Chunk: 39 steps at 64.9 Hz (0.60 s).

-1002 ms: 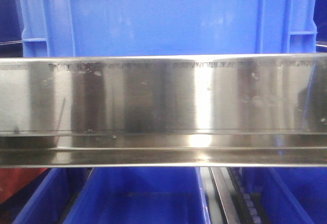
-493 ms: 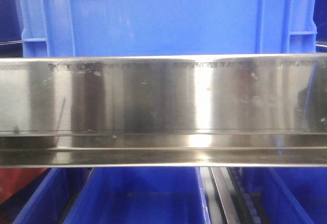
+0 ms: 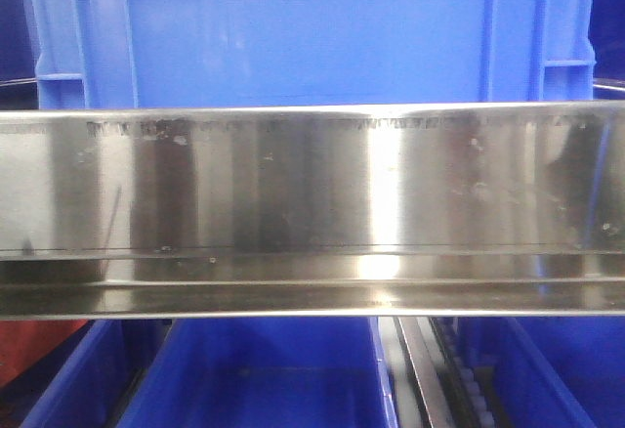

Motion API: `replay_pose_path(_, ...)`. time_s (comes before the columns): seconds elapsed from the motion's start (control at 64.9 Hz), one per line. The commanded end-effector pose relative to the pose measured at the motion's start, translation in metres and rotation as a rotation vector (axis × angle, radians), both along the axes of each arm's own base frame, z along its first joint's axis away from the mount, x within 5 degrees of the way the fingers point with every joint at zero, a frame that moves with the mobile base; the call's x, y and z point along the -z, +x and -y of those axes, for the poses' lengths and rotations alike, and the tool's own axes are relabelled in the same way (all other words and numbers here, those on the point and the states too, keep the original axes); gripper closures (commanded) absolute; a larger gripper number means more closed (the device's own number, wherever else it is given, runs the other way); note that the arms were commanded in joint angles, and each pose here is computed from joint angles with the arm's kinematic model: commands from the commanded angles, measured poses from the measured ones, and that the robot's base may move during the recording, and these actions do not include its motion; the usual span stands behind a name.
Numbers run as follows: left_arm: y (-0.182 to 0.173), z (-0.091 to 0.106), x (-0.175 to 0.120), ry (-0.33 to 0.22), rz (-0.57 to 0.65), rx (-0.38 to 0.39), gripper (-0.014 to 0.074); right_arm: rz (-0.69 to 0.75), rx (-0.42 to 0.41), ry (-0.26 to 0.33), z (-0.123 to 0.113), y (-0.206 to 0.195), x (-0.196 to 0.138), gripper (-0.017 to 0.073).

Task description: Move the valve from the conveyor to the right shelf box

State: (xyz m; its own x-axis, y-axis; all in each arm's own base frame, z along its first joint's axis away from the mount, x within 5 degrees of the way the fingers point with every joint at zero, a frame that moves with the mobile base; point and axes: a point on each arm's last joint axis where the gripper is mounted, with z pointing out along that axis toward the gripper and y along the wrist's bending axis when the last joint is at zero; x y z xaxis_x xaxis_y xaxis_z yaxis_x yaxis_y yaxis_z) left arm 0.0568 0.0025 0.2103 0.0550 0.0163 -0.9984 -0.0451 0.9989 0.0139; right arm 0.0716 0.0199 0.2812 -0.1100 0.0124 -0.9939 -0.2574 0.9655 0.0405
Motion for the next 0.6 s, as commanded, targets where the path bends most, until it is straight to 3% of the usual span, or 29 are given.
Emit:
replay_pose_path(0.0, -0.001, 0.0, -0.002, -0.006, 0.025, -0.001, 0.0705, 0.04, 0.076, 0.017, 0.006, -0.004, 0.005, 0.0715)
replay_pose_path(0.277, -0.001, 0.0, -0.002, -0.006, 0.025, -0.001, 0.0705, 0.087, 0.222, 0.03, 0.017, -0.015, 0.045, 0.0715)
replay_pose_path(0.586, -0.001, 0.0, -0.002, -0.006, 0.025, -0.001, 0.0705, 0.125, 0.255, 0.018, 0.019, -0.015, 0.074, 0.0715)
